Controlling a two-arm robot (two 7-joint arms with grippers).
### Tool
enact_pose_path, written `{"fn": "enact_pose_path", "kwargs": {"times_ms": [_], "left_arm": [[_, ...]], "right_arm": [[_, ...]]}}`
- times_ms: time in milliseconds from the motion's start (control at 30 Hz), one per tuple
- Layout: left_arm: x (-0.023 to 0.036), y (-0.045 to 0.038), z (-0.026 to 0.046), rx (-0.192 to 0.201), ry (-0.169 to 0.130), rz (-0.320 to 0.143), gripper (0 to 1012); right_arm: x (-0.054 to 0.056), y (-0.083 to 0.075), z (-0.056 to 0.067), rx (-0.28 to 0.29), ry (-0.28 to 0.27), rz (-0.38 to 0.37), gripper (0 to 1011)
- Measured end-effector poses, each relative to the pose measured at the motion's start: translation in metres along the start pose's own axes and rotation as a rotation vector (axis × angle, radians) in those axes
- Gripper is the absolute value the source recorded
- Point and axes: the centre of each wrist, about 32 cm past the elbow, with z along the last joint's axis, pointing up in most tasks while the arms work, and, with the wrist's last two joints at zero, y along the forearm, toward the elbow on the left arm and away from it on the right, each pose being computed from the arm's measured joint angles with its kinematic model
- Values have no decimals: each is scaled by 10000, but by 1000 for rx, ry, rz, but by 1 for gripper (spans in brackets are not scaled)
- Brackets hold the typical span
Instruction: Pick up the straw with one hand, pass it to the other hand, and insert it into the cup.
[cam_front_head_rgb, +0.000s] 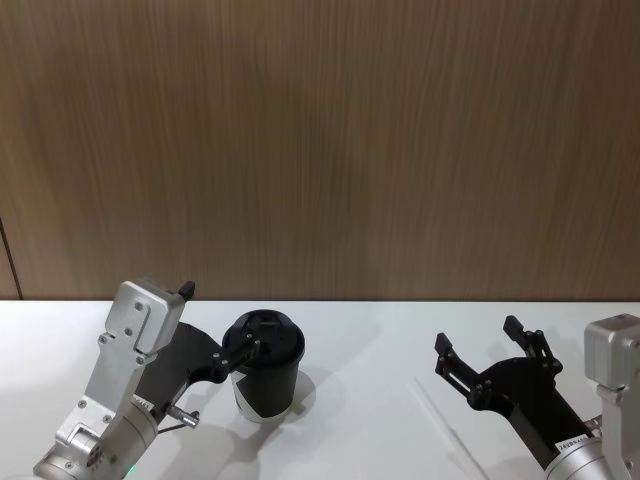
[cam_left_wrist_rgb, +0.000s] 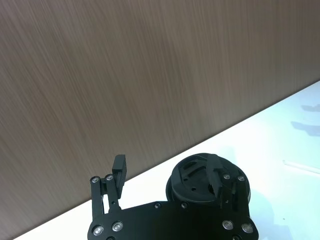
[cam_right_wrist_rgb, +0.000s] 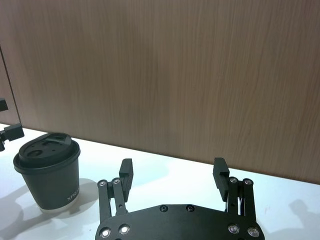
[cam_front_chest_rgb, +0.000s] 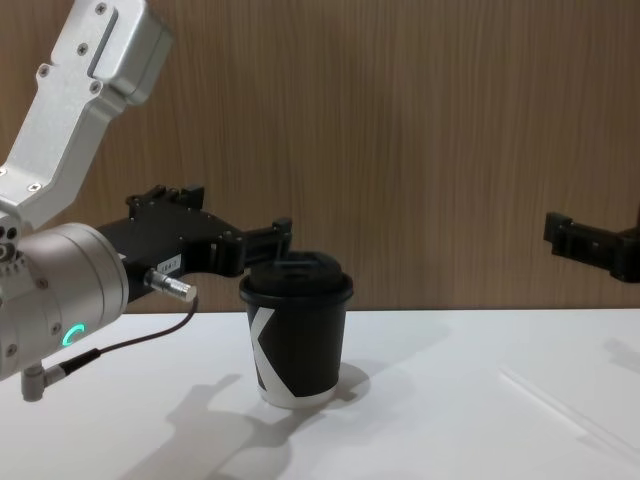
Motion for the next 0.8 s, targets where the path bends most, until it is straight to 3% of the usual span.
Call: {"fn": "enact_pose_path", "kwargs": {"times_ms": [800], "left_arm": [[0,0,0,0,0,0,1003]], "right_arm": [[0,0,0,0,0,0,1001]]}}
